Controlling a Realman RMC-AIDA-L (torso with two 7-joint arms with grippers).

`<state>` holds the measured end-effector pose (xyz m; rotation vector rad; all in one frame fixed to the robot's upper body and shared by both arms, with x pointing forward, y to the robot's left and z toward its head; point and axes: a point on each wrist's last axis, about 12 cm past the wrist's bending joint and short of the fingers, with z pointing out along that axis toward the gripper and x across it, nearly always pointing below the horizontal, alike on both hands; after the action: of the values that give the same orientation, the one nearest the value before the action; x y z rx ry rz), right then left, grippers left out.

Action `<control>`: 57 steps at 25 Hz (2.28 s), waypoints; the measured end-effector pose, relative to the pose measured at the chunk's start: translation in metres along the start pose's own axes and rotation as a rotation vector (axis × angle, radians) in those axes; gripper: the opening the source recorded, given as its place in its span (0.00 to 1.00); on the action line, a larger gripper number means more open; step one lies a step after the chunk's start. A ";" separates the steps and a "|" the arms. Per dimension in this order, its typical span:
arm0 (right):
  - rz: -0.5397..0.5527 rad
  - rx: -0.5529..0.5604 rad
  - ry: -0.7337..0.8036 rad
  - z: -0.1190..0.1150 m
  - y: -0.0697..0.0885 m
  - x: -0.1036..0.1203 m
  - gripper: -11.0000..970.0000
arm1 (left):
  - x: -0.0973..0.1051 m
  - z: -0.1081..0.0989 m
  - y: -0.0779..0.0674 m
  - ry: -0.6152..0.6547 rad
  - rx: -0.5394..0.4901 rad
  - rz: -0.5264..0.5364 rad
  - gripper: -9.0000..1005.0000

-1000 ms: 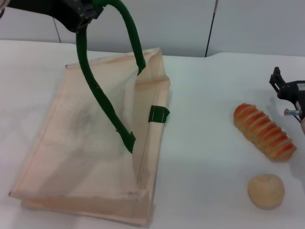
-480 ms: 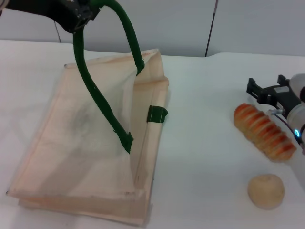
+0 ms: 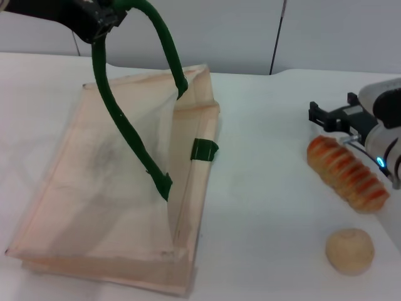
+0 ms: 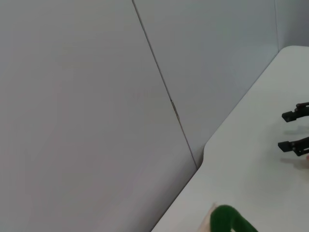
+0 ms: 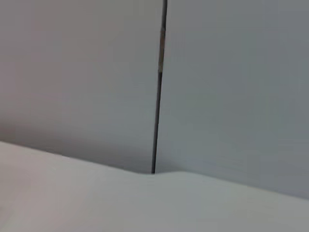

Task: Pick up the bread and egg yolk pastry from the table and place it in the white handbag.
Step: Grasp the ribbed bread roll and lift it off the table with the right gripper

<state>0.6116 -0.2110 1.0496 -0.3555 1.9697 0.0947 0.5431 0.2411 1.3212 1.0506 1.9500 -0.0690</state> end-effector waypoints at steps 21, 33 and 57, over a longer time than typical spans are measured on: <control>-0.052 -0.146 0.025 -0.012 -0.023 -0.027 0.88 | 0.000 0.000 0.001 0.004 -0.005 -0.001 0.15; -0.159 -0.174 0.213 -0.019 -0.054 -0.020 0.88 | 0.001 0.001 0.001 0.004 -0.007 -0.003 0.15; -0.302 -0.196 0.453 -0.053 -0.066 -0.068 0.88 | 0.001 0.001 0.003 0.008 -0.018 -0.009 0.14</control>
<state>0.6097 -0.2720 1.1391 -0.8603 2.3306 0.0121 0.5456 0.2436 1.3207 1.0322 1.9589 -0.0524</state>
